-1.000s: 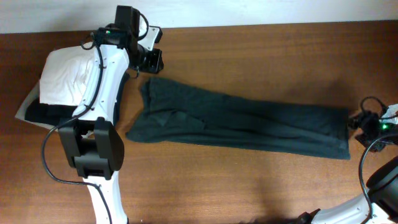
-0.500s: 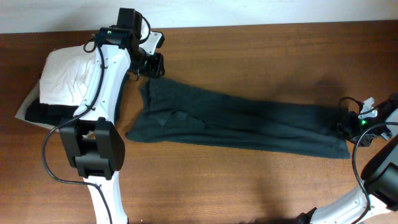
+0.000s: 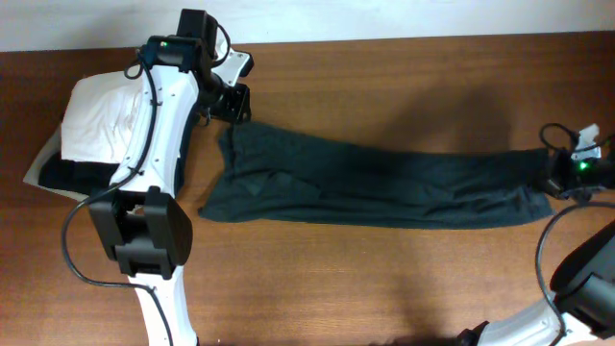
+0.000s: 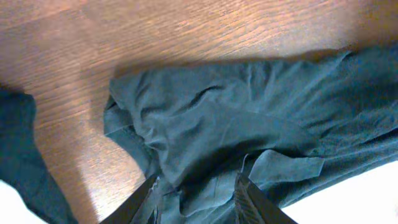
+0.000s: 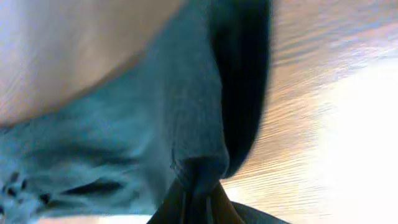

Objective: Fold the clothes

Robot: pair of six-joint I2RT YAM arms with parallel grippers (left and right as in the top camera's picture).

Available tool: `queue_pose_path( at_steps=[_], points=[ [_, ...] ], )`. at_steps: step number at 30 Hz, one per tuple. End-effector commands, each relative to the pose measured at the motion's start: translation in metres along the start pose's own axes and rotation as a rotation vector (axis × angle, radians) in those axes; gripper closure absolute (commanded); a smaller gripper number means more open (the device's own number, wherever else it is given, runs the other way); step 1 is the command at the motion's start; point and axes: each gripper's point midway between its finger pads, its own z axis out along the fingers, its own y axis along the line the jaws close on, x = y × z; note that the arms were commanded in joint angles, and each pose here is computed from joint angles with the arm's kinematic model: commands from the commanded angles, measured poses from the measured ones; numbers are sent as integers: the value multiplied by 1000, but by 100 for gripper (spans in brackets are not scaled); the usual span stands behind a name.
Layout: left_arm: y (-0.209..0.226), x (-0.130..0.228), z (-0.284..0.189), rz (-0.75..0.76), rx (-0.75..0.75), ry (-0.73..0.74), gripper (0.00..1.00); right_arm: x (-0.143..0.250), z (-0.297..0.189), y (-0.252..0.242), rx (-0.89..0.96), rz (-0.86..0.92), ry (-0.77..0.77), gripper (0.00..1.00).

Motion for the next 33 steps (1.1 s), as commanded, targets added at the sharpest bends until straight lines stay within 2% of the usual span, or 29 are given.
queue_pose_path(
  at_steps=[1, 5, 10, 12, 13, 14, 15, 17, 20, 23, 24, 26, 27, 28, 29, 33],
  points=[
    [-5, -11, -48, 48, -48, -101, 62, 20, 6, 78, -71, -161, 61, 96],
    [-4, -9, -76, 55, -105, -136, 62, 74, 41, 159, -73, -379, 216, 96],
    [-7, -9, -88, 60, -113, -161, 58, 120, 87, 240, -52, -535, 222, 95],
    [-7, -9, -88, 60, -113, -161, 58, 137, 105, 267, -52, -565, 209, 91],
    [-7, -8, -88, 60, -112, -160, 57, 142, 115, 271, -13, -572, 196, 60],
    [-7, -8, -88, 59, -112, -156, 53, 142, 120, 269, 46, -571, 171, 34],
    [-7, -6, -88, 58, -111, -151, 49, 141, 121, 266, 77, -560, 156, 28],
    [-7, -3, -87, 55, -110, -135, 44, 137, 115, 265, 73, -549, 150, 28],
    [1, 4, -87, 47, -159, -106, 43, 116, 95, 250, 70, -500, 118, 27],
    [0, 16, -83, 34, -151, -54, 43, 115, 89, 226, 110, -487, 166, 27],
    [-1, 26, -75, 2, -134, -14, 39, 114, 86, 214, 153, -463, 177, 27],
    [-7, 42, -54, -16, -74, 51, 38, 110, 83, 197, 203, -417, 190, 32],
    [-10, 54, -35, -37, -34, 94, 38, 104, 84, 182, 251, -377, 182, 63],
    [-8, 65, -17, -70, -26, 131, 38, 100, 87, 173, 272, -364, 176, 80],
    [-6, 73, -3, -88, -24, 151, 38, 102, 92, 165, 272, -346, 191, 88],
    [12, 94, 51, -202, -41, 153, 35, 119, 109, 145, 273, -325, 238, 87]
  ],
)
